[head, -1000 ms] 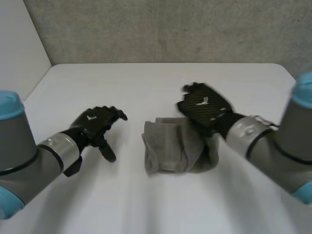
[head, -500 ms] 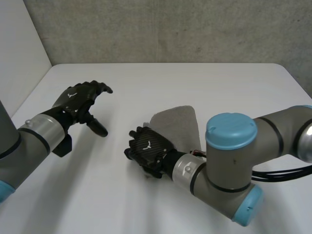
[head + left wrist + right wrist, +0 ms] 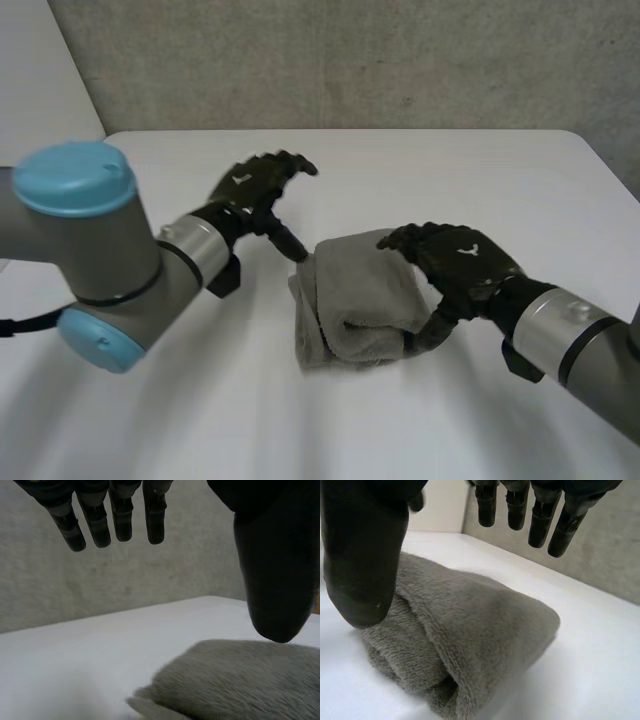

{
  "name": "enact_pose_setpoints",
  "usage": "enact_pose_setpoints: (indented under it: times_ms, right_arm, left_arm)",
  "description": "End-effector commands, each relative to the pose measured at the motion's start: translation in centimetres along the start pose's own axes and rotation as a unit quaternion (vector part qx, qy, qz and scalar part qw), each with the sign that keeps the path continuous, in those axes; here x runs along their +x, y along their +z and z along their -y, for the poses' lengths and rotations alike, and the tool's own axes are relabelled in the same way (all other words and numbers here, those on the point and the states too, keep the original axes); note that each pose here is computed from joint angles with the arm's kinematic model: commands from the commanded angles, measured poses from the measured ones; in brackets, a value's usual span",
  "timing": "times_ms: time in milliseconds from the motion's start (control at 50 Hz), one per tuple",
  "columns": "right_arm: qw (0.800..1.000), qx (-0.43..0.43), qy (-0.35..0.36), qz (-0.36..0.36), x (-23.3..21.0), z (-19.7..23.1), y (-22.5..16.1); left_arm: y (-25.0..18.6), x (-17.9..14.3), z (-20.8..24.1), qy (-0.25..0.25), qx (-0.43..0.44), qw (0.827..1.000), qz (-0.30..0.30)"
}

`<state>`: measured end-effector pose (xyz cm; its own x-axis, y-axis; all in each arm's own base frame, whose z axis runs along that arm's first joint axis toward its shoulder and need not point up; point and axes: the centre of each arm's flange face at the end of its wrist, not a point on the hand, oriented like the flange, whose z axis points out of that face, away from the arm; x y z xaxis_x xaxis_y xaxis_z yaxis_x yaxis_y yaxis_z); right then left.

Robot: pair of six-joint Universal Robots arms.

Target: Fold the towel.

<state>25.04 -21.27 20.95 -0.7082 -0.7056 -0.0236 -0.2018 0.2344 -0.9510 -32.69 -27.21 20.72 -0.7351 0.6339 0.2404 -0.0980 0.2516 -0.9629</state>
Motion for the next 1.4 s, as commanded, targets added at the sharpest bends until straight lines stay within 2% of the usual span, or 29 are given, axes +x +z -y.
enact_pose_setpoints:
  times_ms: [20, 160, 280, 400, 500, 600, 820, 980, 1060, 1160, 1260, 1320, 1400]
  right_arm:
    - [0.998, -0.014, 0.055, -0.017, 1.4, -0.8, 1.0]
    - [0.995, -0.007, 0.079, -0.061, 4.3, -1.5, 3.7]
    - [0.991, -0.019, 0.114, -0.063, 4.7, -3.2, 6.9]
    - [0.991, -0.033, 0.122, -0.052, 4.6, -4.1, 8.4]
    - [0.993, -0.035, 0.111, -0.029, 2.9, -4.4, 9.3]
    - [0.994, -0.035, 0.102, -0.015, 1.5, -4.3, 9.3]
    - [0.996, -0.050, 0.070, -0.010, -0.7, -5.4, 9.7]
    - [0.997, -0.068, 0.020, -0.037, -0.4, -6.8, 10.2]
    - [0.997, -0.067, 0.017, -0.038, -0.4, -6.7, 10.2]
    - [0.998, -0.055, 0.015, -0.040, -0.5, -5.6, 9.8]
    - [0.999, -0.007, 0.003, -0.041, -0.9, -1.9, 8.0]
    - [0.999, 0.010, -0.001, -0.043, -0.9, -0.7, 7.4]
    - [0.996, 0.064, -0.009, -0.061, -0.6, 3.2, 5.5]
  left_arm:
    - [0.2, 2.2, -2.3, 0.005, -0.026, 0.999, -0.026]
    - [0.5, 3.8, -4.4, 0.002, -0.050, 0.998, -0.046]
    - [0.3, 4.5, -6.2, 0.004, -0.072, 0.996, -0.053]
    - [-0.5, 3.6, -7.7, 0.009, -0.094, 0.995, -0.016]
    - [-1.2, 2.1, -8.7, 0.020, -0.111, 0.993, 0.020]
    - [-1.9, -0.9, -9.2, 0.044, -0.126, 0.989, 0.066]
    - [-2.0, -1.3, -9.4, 0.047, -0.130, 0.988, 0.075]
    - [-2.1, -1.4, -9.5, 0.048, -0.130, 0.987, 0.081]
    - [-2.1, -1.4, -9.4, 0.048, -0.129, 0.987, 0.082]
    - [-2.1, -1.4, -9.3, 0.049, -0.128, 0.987, 0.083]
    - [-1.9, -1.5, -8.6, 0.049, -0.117, 0.988, 0.086]
    - [-2.0, -1.3, -6.1, 0.047, -0.084, 0.992, 0.086]
    - [-2.6, -0.4, -1.2, 0.050, -0.016, 0.995, 0.079]
